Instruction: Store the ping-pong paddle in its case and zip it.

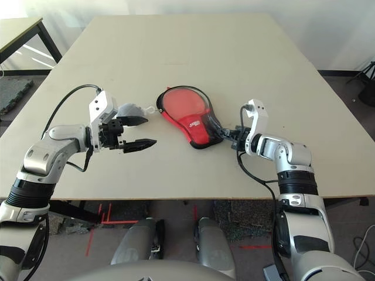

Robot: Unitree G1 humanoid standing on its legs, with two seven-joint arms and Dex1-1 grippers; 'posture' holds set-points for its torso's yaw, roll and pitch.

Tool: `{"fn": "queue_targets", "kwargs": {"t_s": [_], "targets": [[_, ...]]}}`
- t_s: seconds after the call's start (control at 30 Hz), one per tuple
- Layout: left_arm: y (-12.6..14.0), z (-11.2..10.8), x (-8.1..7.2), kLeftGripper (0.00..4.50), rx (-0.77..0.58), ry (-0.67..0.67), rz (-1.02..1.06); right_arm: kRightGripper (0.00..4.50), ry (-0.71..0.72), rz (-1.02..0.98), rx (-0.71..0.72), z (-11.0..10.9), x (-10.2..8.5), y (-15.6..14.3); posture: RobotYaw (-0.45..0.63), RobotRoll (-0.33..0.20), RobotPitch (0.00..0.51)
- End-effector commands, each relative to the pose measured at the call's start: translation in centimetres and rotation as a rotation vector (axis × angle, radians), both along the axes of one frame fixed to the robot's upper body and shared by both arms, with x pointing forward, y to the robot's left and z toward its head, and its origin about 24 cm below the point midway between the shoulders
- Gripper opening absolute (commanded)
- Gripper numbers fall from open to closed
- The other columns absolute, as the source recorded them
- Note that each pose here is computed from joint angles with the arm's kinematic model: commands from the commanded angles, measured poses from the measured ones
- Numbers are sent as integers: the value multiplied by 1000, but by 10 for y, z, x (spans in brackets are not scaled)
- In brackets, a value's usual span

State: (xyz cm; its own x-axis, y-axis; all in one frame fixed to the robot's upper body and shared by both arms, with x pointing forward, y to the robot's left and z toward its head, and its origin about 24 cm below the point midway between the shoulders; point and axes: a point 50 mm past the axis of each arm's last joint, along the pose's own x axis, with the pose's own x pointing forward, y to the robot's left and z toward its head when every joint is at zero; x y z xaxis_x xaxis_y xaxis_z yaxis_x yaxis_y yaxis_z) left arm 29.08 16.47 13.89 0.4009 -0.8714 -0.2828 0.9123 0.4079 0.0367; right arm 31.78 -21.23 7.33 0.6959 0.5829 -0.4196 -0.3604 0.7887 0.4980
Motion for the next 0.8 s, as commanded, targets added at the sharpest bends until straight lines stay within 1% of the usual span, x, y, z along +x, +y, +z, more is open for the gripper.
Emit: {"fn": "queue_targets", "kwargs": {"t_s": [0.03,0.23,0.33,0.47,0.53,0.8], "targets": [[1,0,0,4500,14,-3,-10,63,73,-19,15,-14,-7,-2,178,0,89],[0,-1,1,4500,18,-2,-14,63,78,4,37,-11,-14,-4,175,0,88],[0,-1,2,4500,20,-6,-14,63,80,20,42,-7,-21,-7,171,0,88],[0,-2,2,4500,19,-8,-14,63,84,62,48,-1,-37,-12,161,0,88],[0,-3,3,4500,19,-7,-16,63,84,86,51,5,-47,-16,154,0,89],[-3,-2,8,4500,18,-16,-24,63,113,189,37,19,-81,-24,124,0,90]]}}
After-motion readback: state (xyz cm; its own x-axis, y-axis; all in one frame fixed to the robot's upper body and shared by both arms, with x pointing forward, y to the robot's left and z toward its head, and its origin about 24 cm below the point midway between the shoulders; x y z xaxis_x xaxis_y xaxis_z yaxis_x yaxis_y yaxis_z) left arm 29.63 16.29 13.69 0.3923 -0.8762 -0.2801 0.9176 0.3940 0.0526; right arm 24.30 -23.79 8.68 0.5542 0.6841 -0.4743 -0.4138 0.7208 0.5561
